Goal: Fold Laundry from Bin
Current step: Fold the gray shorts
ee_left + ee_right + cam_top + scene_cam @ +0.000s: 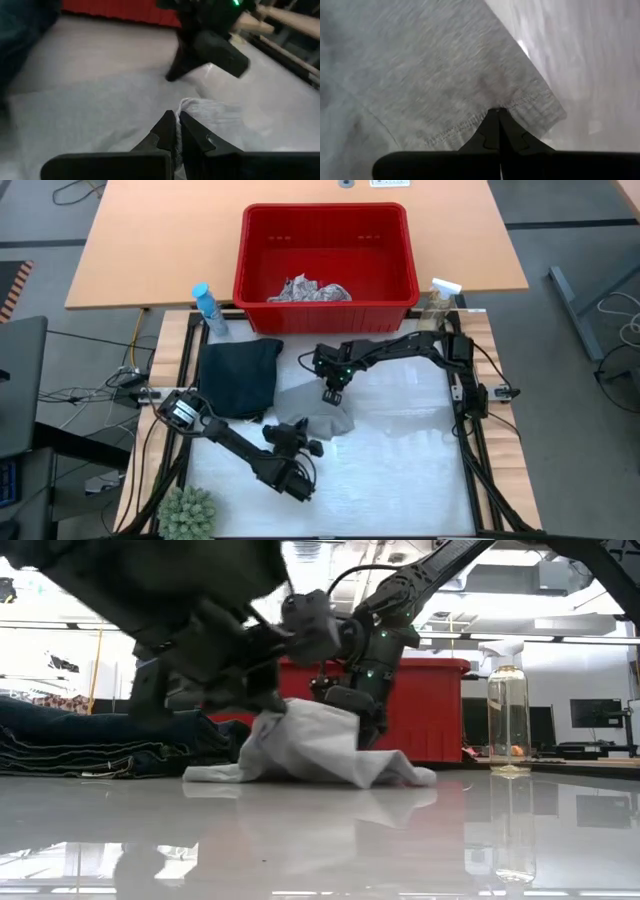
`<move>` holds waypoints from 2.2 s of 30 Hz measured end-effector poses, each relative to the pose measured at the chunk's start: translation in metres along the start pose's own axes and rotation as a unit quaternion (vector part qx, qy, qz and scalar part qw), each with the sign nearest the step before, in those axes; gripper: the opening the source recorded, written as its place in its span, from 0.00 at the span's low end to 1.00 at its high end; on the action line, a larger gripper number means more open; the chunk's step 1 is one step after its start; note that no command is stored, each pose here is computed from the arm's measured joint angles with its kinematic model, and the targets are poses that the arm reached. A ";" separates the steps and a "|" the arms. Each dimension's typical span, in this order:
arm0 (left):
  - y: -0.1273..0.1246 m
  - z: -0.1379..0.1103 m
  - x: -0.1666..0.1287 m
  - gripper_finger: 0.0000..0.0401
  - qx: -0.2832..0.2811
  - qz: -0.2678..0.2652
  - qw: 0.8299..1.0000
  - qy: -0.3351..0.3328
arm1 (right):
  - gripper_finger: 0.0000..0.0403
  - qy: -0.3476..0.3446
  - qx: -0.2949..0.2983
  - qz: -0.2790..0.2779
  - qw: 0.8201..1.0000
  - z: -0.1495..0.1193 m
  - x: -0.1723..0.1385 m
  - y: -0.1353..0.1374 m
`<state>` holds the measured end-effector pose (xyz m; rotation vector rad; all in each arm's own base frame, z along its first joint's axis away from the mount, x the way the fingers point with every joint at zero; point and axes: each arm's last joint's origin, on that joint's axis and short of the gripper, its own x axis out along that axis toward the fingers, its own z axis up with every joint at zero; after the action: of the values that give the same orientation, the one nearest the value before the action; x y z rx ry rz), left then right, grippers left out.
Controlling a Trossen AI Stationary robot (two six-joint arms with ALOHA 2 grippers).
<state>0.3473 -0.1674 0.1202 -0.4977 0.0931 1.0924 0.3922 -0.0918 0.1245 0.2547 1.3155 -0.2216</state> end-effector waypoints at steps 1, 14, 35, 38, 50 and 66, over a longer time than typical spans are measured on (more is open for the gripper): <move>0.003 -0.001 -0.002 0.00 -0.007 -0.001 1.000 -0.004 | 0.03 0.004 0.002 0.003 1.000 -0.001 0.000 -0.002; 0.022 -0.024 0.015 0.00 -0.205 -0.078 0.969 -0.109 | 0.03 0.018 0.001 0.026 1.000 -0.003 0.000 -0.005; 0.083 0.016 0.027 0.00 -0.298 -0.044 0.953 -0.032 | 0.03 0.023 0.034 0.028 0.999 -0.004 0.000 -0.003; 0.087 0.013 0.030 0.00 -0.288 -0.033 0.957 -0.017 | 0.04 0.027 0.042 0.028 0.998 -0.004 0.000 -0.002; 0.096 0.010 0.034 0.00 -0.221 0.011 0.974 0.042 | 0.10 0.030 0.067 0.029 0.997 -0.005 -0.001 0.000; 0.091 0.016 0.030 0.00 -0.226 0.008 0.972 0.056 | 0.16 -0.080 0.031 0.004 0.996 -0.004 -0.094 -0.009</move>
<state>0.2796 -0.1029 0.0938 -0.9695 -0.0570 1.1029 0.3636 -0.0975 0.2144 0.2891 1.1500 -0.2711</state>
